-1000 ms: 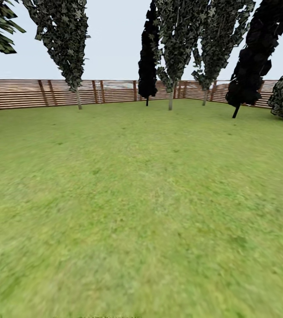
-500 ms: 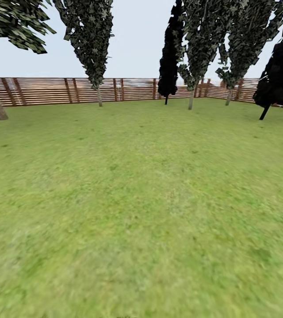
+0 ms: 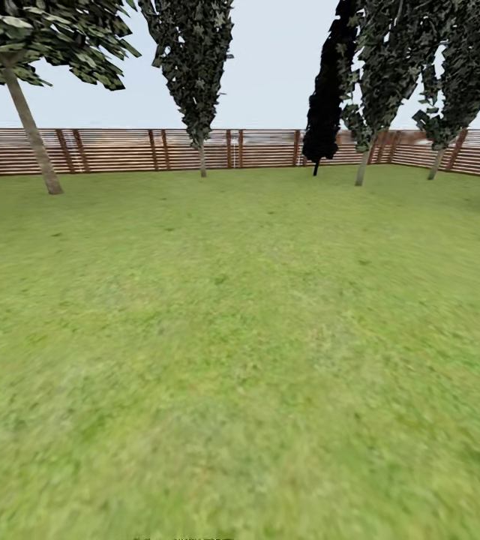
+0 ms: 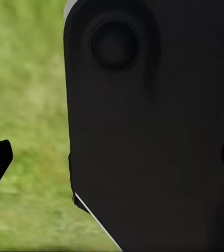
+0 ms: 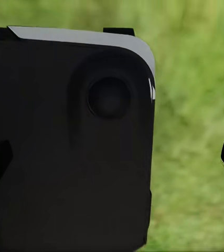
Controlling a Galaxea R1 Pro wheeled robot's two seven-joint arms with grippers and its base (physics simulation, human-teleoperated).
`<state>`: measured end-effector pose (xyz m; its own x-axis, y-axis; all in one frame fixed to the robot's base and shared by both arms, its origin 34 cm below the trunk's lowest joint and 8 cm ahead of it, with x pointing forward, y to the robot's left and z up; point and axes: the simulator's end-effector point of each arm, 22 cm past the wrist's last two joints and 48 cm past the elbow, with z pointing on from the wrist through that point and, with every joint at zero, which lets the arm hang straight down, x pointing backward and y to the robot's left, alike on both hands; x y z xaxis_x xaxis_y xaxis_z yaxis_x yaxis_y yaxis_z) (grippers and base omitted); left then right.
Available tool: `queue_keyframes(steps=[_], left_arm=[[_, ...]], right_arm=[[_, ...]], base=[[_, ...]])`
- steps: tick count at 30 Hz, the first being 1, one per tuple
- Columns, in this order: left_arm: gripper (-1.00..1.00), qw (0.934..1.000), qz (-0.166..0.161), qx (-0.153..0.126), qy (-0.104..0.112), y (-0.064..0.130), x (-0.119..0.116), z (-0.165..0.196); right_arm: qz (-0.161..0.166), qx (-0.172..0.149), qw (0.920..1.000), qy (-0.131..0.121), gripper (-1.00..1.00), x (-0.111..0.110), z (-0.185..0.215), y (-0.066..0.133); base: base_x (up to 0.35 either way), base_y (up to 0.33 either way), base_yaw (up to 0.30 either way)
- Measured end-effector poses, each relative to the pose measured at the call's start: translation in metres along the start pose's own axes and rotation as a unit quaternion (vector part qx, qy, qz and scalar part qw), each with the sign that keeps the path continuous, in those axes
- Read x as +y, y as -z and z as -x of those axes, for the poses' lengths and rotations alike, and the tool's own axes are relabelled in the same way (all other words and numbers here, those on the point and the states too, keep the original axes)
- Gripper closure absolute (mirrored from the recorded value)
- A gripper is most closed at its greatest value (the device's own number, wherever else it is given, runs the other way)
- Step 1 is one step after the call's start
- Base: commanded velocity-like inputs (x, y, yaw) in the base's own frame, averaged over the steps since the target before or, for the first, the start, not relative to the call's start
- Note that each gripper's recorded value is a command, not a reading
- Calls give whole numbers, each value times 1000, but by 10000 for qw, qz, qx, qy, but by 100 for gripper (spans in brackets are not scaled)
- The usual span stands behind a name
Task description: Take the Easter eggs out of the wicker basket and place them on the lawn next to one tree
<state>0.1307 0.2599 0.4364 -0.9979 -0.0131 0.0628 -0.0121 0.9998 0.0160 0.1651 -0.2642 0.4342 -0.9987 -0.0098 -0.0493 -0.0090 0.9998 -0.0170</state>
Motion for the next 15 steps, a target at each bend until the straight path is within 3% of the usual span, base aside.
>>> queue_keyframes(steps=[15], left_arm=[[-100, 10000, 1, 54, -1, 0, 0, -4]], right_arm=[[1, 50, 10000, 1, -100, 0, -4, 0]], base=[[0, 0, 276]])
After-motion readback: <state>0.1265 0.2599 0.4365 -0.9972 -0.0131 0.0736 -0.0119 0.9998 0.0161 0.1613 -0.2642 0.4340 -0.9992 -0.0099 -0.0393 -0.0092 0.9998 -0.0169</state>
